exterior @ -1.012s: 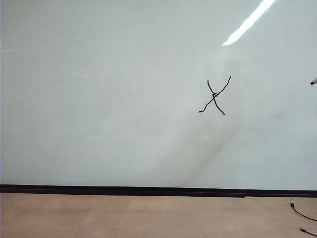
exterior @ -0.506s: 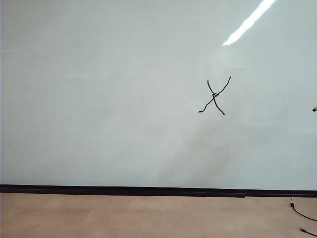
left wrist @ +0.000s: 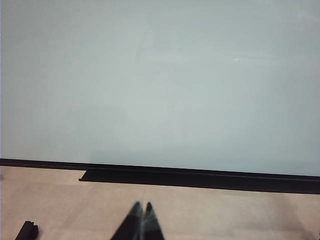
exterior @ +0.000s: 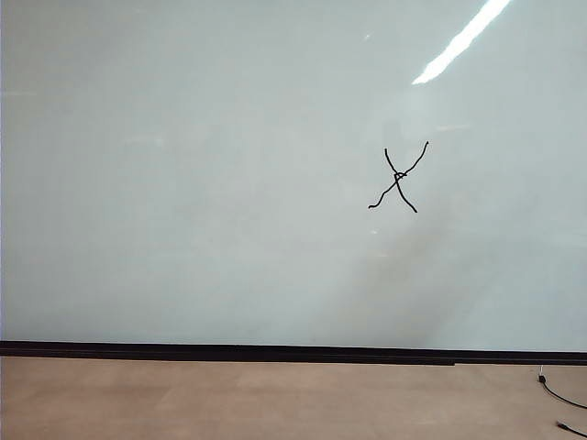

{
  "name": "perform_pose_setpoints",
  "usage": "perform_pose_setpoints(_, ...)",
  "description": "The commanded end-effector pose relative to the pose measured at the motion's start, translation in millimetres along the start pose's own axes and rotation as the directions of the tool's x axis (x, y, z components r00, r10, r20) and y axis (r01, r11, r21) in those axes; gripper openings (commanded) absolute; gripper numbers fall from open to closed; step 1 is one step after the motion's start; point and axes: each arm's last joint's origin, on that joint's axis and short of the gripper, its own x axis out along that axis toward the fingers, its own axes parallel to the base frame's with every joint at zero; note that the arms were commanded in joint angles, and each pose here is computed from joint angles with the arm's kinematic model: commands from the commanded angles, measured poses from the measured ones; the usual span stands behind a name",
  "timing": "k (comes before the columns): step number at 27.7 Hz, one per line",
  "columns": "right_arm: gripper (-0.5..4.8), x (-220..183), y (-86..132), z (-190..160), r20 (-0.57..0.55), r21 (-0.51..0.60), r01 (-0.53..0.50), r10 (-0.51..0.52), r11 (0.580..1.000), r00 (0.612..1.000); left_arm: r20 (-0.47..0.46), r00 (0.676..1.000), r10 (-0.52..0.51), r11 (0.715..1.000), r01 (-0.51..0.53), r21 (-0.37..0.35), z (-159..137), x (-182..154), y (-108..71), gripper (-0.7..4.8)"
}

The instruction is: Pick up the pen on the shelf to the right of the whiteboard and draw a cross mark.

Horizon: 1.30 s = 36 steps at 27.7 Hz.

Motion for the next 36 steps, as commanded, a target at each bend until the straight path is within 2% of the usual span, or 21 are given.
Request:
perform_pose_setpoints(1,-0.05,0.1,-4.2,4.8,0.044,0.015,0.000,-0.001,1.000,0.999,0.008,1.000,-0.004,1.000,0.004,0.004,1.5,-0.2,-0.1,-0.05)
perform_pose_setpoints(13,-0.05,0.2,-9.2,6.4,0.063,-0.006,0.017,-0.017,1.000,0.998,0.008,1.000,-0.004,1.000,0.004,0.005,1.5,-0.2,-0.1,-0.05)
perform_pose_setpoints(19,-0.04,0.1,-11.2,5.6,0.052,-0.007,0.087,-0.086,0.996,0.995,0.008,1.000,-0.004,1.000,0.004,0.004,1.5,-0.2,-0.1,-0.04)
perform_pose_setpoints(36,-0.04,0.2,-10.6,5.6,0.051,-0.008,0.073,-0.073,0.997,0.996,0.008,1.000,-0.004,1.000,0.004,0.004,1.5,-0.2,-0.1,-0.05)
